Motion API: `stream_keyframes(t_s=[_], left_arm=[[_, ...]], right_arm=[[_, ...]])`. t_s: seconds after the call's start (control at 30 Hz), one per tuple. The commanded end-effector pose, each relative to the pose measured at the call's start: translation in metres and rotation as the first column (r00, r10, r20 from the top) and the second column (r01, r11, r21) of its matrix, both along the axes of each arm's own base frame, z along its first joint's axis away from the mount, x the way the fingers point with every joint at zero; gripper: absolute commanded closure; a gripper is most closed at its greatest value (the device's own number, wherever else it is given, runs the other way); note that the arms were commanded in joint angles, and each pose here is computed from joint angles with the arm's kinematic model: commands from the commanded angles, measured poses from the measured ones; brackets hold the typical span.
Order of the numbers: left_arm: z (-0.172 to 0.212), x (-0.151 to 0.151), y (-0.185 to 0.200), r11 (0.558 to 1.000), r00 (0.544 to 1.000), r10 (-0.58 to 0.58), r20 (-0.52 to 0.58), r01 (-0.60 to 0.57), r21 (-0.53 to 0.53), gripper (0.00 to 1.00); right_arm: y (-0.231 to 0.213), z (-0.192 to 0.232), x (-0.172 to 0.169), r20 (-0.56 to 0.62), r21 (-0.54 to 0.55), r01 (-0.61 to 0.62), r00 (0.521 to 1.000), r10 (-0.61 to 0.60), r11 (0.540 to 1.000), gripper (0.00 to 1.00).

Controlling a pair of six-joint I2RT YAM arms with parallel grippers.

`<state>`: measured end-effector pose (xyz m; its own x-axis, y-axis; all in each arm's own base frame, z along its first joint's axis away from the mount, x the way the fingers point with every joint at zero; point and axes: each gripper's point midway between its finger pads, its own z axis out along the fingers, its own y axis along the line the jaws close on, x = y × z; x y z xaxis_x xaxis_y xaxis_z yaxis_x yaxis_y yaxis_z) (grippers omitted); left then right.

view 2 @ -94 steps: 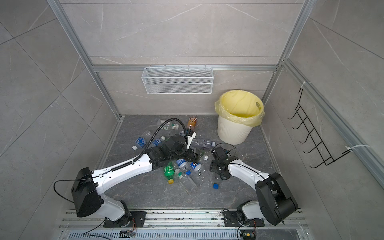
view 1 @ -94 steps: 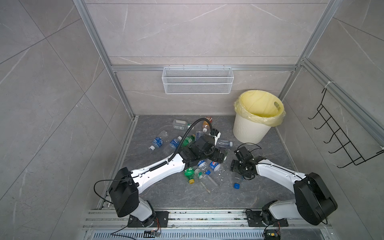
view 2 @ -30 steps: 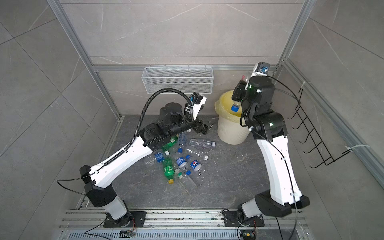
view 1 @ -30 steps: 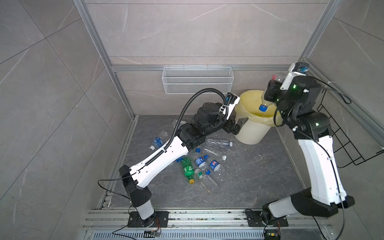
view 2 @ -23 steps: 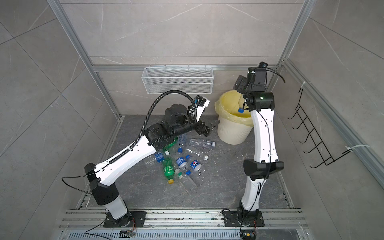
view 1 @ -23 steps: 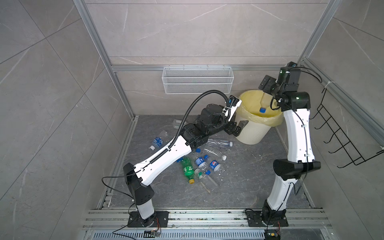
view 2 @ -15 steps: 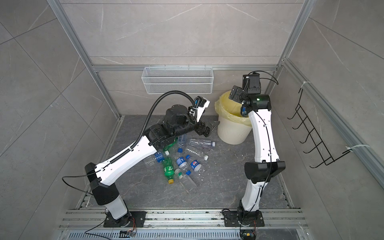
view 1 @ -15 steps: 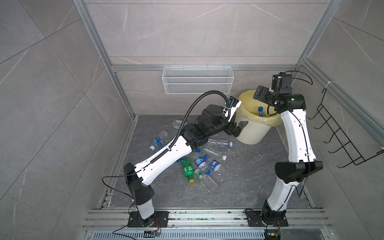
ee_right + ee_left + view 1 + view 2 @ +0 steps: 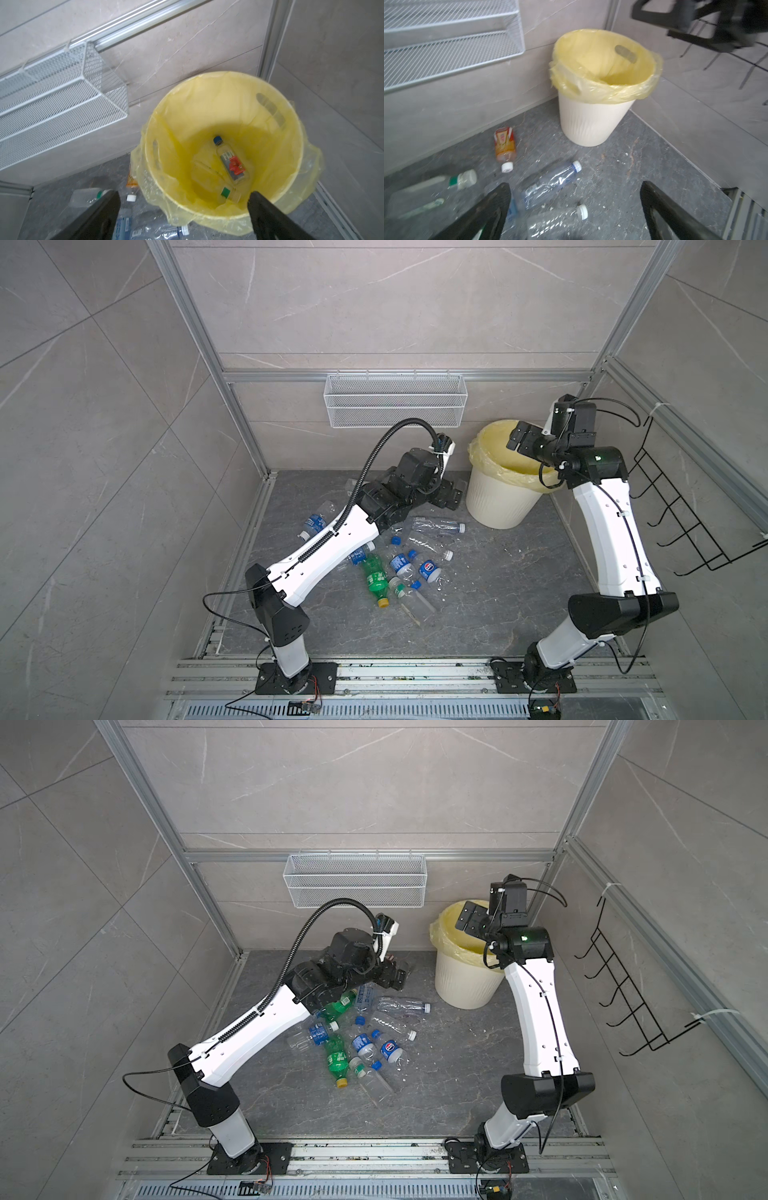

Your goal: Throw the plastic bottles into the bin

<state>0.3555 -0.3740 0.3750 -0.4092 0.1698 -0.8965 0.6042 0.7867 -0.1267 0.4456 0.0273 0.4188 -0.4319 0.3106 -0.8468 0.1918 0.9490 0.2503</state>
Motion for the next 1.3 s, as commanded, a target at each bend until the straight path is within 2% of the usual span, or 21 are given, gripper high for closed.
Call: stream_keyframes(t_s=[0.0,0.17,0.33,0.43,0.63,0.73,0.9,1.0,1.1,1.27], left_arm=[[-0.007,0.009,0.057,0.991,0.986,0.133,-0.100,-0.134,-0.002,0.00],[-0.045,0.028,0.139,0.953,0.930,0.299,-0.215,-0.300,0.032,0.00],[-0.091,0.042,0.232,0.868,0.822,0.487,-0.294,-0.493,0.058,0.00],[-0.115,0.049,0.270,0.822,0.770,0.554,-0.318,-0.567,0.059,0.00],[-0.165,0.062,0.326,0.751,0.658,0.642,-0.393,-0.642,0.151,0.00],[-0.188,0.068,0.344,0.730,0.623,0.660,-0.420,-0.664,0.162,0.00],[-0.223,0.079,0.356,0.729,0.598,0.658,-0.459,-0.658,0.188,0.00],[-0.234,0.087,0.356,0.743,0.601,0.635,-0.486,-0.647,0.170,0.00],[-0.248,0.101,0.356,0.760,0.623,0.626,-0.469,-0.624,0.185,0.00],[-0.273,0.108,0.356,0.768,0.592,0.622,-0.513,-0.589,0.253,0.00]], right_arm=[[0.037,0.016,-0.018,0.073,0.033,-0.096,0.993,0.093,0.995,0.00],[0.110,-0.012,-0.039,0.042,0.000,-0.260,0.965,0.260,0.966,0.00],[0.191,-0.060,-0.055,-0.021,-0.012,-0.420,0.907,0.420,0.907,0.00],[0.237,-0.090,-0.063,-0.066,-0.030,-0.494,0.868,0.492,0.869,0.01],[0.320,-0.145,-0.076,-0.136,-0.003,-0.609,0.786,0.603,0.793,0.00],[0.350,-0.170,-0.081,-0.166,0.043,-0.639,0.754,0.636,0.768,0.00],[0.378,-0.200,-0.086,-0.203,0.133,-0.661,0.711,0.673,0.739,0.00],[0.382,-0.207,-0.086,-0.213,0.155,-0.657,0.707,0.675,0.737,0.00],[0.384,-0.214,-0.087,-0.214,0.172,-0.655,0.704,0.677,0.736,0.00],[0.389,-0.226,-0.089,-0.237,0.199,-0.651,0.693,0.680,0.733,0.00]])
